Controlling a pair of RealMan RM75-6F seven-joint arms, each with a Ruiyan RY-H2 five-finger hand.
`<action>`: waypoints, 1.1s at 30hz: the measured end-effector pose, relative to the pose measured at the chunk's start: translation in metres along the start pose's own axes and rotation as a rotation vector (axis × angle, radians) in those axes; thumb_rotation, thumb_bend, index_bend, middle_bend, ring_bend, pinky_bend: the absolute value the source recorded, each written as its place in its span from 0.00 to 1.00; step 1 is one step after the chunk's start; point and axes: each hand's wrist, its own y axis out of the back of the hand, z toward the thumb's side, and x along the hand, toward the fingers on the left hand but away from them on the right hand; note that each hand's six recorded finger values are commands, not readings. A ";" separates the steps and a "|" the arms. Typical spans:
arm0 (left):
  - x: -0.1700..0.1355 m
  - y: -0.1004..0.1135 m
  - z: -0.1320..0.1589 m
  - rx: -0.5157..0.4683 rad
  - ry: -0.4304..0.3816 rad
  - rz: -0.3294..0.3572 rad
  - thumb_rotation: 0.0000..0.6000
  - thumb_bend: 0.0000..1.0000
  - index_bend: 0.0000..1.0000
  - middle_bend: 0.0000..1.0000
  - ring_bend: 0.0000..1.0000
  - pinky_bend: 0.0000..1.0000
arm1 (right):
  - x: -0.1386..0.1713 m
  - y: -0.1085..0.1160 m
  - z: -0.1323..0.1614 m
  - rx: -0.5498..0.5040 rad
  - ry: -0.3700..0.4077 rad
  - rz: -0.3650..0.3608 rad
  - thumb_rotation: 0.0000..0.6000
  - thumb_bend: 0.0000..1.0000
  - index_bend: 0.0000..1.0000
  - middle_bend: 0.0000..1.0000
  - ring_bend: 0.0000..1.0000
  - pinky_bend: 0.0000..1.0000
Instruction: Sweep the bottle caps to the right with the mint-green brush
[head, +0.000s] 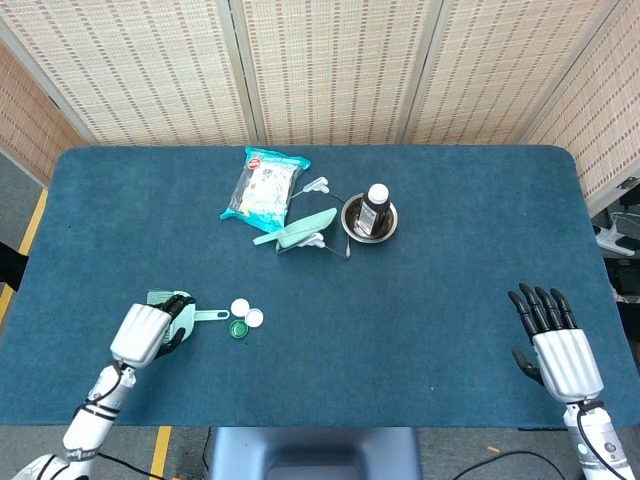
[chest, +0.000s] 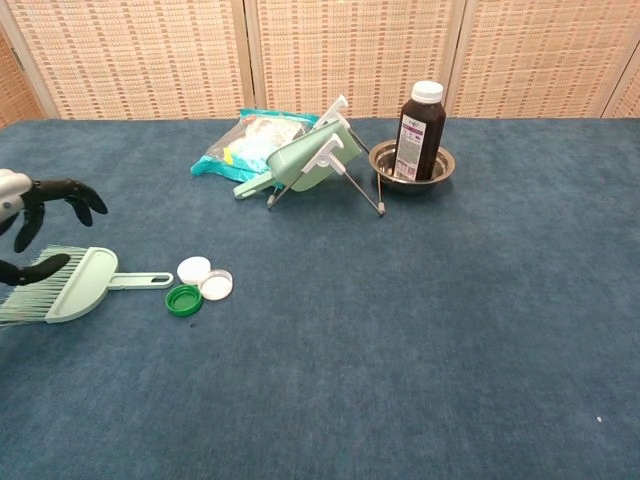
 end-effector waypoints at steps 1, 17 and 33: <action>0.007 -0.003 0.002 0.007 0.005 -0.006 1.00 0.36 0.32 0.38 0.67 0.83 | 0.000 0.000 0.000 0.002 -0.002 0.001 1.00 0.25 0.00 0.00 0.00 0.00; 0.039 -0.042 0.023 0.102 0.012 -0.067 1.00 0.31 0.32 0.39 0.69 0.84 | -0.001 -0.001 -0.003 -0.003 -0.016 0.017 1.00 0.25 0.00 0.00 0.00 0.00; 0.051 -0.067 0.038 0.241 -0.018 -0.098 1.00 0.30 0.36 0.42 0.70 0.85 | 0.001 0.001 -0.004 -0.016 -0.018 0.027 1.00 0.24 0.00 0.00 0.00 0.00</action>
